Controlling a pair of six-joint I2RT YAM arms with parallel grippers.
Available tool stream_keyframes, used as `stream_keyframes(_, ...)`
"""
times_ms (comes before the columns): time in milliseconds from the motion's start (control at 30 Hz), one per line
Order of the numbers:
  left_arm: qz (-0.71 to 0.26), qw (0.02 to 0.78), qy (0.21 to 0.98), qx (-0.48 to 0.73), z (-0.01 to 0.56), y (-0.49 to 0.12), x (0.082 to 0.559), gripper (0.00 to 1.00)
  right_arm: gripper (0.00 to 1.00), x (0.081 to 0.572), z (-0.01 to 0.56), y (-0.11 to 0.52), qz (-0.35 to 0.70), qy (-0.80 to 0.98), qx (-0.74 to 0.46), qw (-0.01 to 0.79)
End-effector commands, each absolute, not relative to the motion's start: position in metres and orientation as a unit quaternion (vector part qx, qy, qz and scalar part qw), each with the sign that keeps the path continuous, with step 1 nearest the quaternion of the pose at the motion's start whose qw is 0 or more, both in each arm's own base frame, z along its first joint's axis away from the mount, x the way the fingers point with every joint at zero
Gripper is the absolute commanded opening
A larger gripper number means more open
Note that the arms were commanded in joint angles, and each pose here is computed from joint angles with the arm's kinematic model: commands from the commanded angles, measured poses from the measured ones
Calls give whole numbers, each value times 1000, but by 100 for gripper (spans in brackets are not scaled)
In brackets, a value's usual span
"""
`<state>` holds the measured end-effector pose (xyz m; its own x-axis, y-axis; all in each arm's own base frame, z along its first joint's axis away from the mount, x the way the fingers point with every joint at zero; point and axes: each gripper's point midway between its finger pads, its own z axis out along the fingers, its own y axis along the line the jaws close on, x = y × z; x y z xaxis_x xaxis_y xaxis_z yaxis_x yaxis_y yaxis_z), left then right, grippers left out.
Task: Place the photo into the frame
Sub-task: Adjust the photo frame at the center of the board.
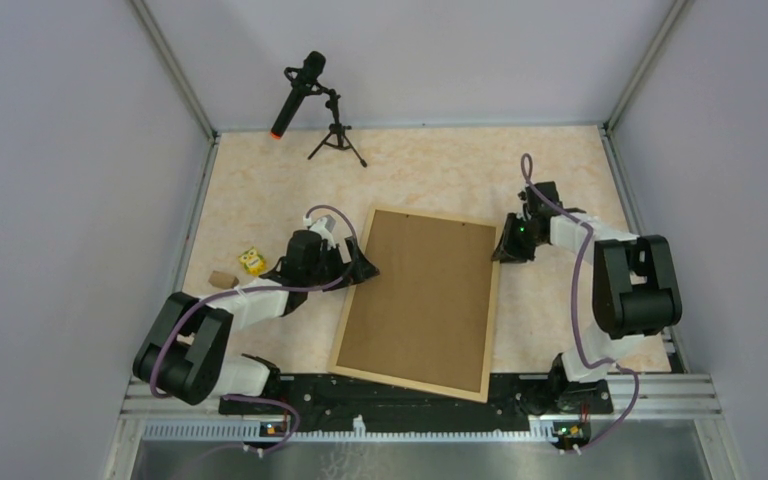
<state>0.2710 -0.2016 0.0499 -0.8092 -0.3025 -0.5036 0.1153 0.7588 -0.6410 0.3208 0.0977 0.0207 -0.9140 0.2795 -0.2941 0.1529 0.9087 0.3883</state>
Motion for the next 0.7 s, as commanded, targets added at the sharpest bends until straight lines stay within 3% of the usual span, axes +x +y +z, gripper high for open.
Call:
stream_keyframes(0, -337, 270, 900, -51, 34, -201, 259, 98, 20, 316, -8, 99, 133, 973, 115, 151)
stream_keyframes(667, -334, 259, 903, -81, 35, -200, 297, 98, 24, 335, -17, 167, 212, 962, 82, 151)
